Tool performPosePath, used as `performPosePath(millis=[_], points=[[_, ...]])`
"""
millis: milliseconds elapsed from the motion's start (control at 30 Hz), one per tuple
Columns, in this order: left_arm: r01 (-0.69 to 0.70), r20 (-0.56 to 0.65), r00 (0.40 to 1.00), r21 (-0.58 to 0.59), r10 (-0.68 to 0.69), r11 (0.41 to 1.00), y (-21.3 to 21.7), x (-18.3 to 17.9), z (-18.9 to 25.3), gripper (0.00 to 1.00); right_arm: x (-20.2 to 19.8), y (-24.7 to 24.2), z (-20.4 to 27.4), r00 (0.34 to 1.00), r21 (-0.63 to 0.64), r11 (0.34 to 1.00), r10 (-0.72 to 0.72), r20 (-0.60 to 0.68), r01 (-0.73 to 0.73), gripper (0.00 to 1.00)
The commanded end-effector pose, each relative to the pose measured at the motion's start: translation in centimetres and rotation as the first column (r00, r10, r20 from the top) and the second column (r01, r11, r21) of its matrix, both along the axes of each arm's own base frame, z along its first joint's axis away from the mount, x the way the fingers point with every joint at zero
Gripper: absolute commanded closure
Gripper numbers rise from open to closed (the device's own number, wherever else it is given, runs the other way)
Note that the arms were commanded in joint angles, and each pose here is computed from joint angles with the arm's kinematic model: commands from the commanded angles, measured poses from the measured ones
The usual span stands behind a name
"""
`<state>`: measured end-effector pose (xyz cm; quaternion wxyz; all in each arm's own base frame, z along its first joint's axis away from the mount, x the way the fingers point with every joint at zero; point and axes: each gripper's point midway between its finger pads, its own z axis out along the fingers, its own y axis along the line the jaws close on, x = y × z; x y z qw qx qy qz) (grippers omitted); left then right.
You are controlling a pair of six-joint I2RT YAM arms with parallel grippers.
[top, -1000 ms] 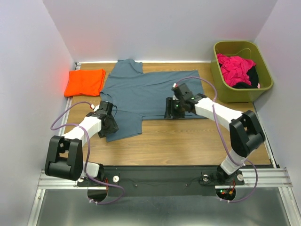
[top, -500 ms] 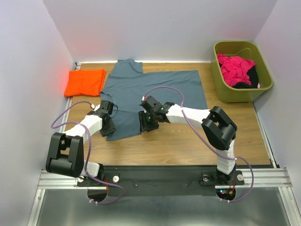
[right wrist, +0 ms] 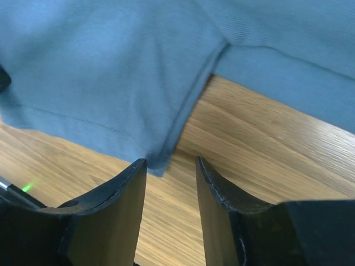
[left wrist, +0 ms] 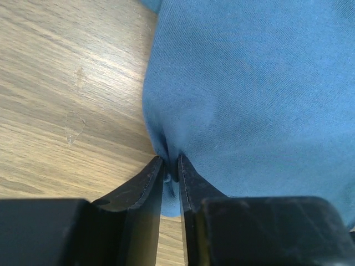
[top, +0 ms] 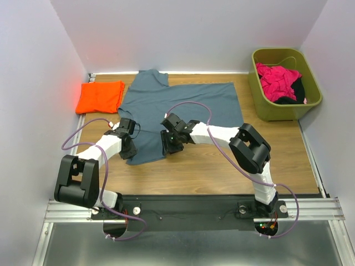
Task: Fold and stack the t-shirts
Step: Fold the tshirt
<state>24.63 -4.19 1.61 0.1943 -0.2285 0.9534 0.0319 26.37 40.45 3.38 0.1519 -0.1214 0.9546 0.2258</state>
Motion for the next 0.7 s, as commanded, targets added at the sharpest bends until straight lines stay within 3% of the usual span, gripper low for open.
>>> performPosePath(millis=[0,233,300,500,667], points=[[0.010,-0.084,0.996,0.010,-0.009,1.000,0.1,-1.8,-1.3,0.75,-0.1,1.7,0.3,1.000,0.035,0.999,0.014,0.007,-0.014,0.55],[0.009,-0.079,0.997,0.008,-0.008,1.000,0.0,-1.8,-1.2,0.81,-1.3,2.0,-1.0,0.998,0.033,0.999,0.039,-0.045,-0.038,0.67],[0.012,-0.074,0.997,0.007,-0.011,1.000,0.0,-1.7,-1.1,0.87,-1.4,2.0,-1.1,0.998,0.034,0.999,0.041,-0.052,-0.040,0.71],[0.011,-0.046,0.999,0.005,-0.010,1.000,0.0,-1.1,-0.4,0.96,-1.2,2.1,-0.8,0.998,0.038,0.998,0.044,-0.040,-0.043,0.97],[0.006,0.019,1.000,0.012,-0.006,1.000,0.0,0.5,2.0,0.99,0.3,1.9,1.0,0.999,0.034,0.999,0.017,0.041,-0.018,0.99]])
